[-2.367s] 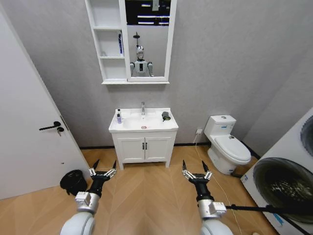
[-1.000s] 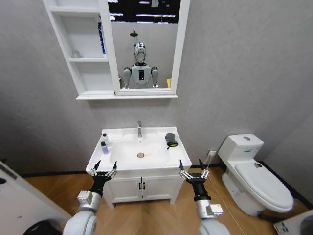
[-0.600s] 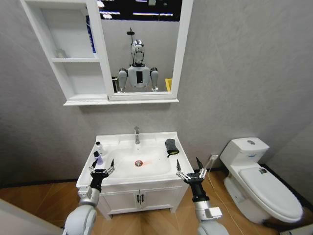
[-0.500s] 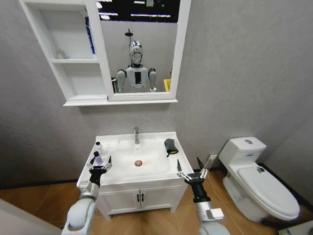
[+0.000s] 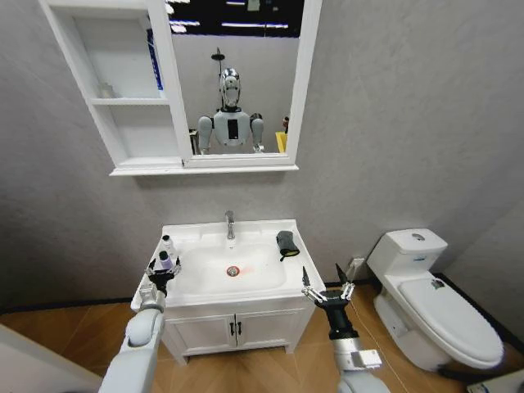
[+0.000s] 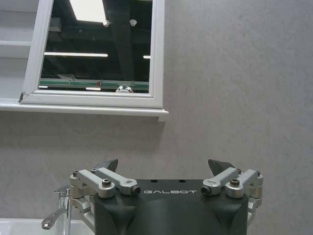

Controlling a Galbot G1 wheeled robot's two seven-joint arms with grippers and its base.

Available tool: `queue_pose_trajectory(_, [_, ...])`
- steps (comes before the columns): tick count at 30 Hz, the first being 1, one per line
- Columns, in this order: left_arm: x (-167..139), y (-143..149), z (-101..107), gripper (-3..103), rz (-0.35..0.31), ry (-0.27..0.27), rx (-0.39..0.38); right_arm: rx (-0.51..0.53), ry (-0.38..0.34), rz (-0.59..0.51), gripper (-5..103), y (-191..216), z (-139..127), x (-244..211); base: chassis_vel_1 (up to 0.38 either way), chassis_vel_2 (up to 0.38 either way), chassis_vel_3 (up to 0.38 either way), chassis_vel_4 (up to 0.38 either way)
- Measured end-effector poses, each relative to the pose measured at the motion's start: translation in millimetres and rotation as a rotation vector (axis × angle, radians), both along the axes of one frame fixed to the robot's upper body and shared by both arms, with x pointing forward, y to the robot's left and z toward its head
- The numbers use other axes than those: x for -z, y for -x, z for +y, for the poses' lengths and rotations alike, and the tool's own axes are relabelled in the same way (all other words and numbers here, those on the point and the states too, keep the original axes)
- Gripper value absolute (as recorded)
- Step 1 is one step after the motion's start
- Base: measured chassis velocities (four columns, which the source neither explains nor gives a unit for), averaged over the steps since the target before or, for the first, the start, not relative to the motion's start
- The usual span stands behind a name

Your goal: Move facial cleanser and shampoo from washbasin to cabinet, then wipe washbasin with towel.

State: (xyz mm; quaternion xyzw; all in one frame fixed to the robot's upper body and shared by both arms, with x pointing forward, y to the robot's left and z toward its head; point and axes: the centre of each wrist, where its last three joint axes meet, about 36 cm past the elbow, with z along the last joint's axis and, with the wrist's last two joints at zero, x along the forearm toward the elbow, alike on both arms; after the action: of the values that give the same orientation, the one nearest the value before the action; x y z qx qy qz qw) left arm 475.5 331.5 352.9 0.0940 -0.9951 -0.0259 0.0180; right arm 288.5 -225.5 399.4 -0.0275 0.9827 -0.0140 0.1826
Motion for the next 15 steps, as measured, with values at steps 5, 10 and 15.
queue_pose_trajectory(5, [10,-5,6,94,0.01,0.005,-0.018,0.003,0.001,0.004,100,-1,-2,1,0.0,0.0,0.0,0.0])
queue_pose_trajectory(10, [21,-14,8,93,0.035,0.016,-0.028,0.006,0.0,0.009,100,-2,-2,3,0.0,0.0,0.0,0.0])
queue_pose_trajectory(15, [25,-20,10,84,0.044,0.031,-0.029,0.01,-0.001,0.013,100,-3,-2,4,0.0,0.0,0.0,0.0])
